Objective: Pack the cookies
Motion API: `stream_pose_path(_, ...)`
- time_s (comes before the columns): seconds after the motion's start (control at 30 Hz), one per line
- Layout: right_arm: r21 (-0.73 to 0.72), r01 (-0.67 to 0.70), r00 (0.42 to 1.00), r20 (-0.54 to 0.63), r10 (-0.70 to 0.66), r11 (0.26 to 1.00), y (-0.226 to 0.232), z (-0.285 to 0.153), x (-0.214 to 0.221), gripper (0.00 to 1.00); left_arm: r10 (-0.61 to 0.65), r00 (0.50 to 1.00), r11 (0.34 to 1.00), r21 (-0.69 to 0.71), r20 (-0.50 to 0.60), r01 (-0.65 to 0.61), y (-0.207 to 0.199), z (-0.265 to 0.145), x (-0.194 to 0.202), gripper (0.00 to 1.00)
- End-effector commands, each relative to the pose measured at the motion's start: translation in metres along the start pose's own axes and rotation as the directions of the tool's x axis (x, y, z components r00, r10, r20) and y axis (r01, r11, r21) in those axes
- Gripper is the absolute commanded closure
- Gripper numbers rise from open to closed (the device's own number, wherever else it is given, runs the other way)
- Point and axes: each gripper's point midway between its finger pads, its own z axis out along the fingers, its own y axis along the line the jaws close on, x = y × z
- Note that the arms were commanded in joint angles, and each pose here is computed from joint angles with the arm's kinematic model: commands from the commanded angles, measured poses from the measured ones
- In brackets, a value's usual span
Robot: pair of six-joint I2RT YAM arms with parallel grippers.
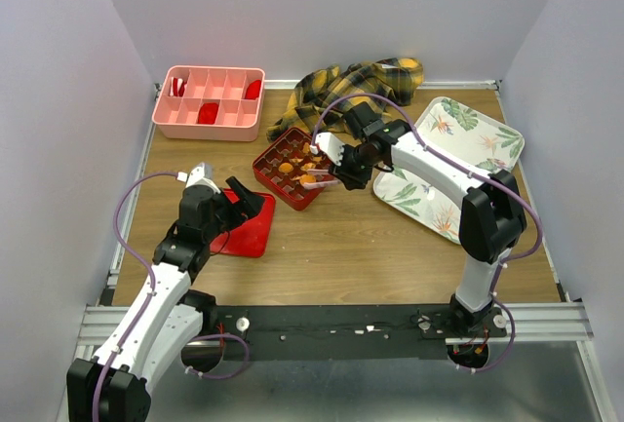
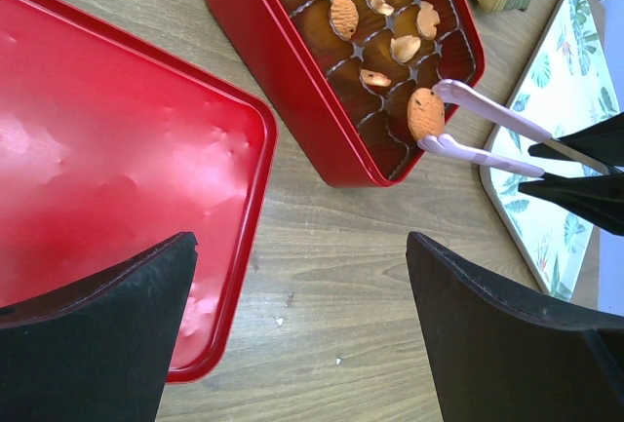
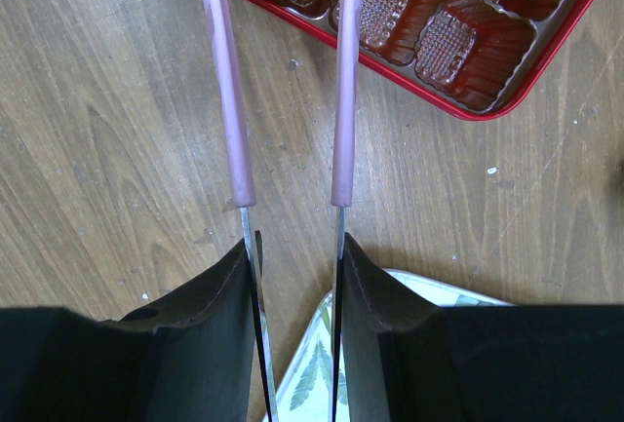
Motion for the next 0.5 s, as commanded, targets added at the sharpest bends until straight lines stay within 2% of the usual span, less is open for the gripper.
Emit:
stream_pose_path(0.0,-0.001,0.002,1.0,-0.012,-0.002,1.0,0.0001,0.0021,-0.0027,0.57,0.006,1.0,1.0,-0.008,0.03,-0.006,0.0,-0.0037,-0.0083,0.01)
stream_pose_path(0.47,-0.003,-0.003,1.0,-0.007,0.003,1.0,-0.0001,0.0022,-0.0057,0.57,0.006,0.999,1.0,-0.009,0.033,-0.006,0.0006,-0.0053,-0.0083,0.01)
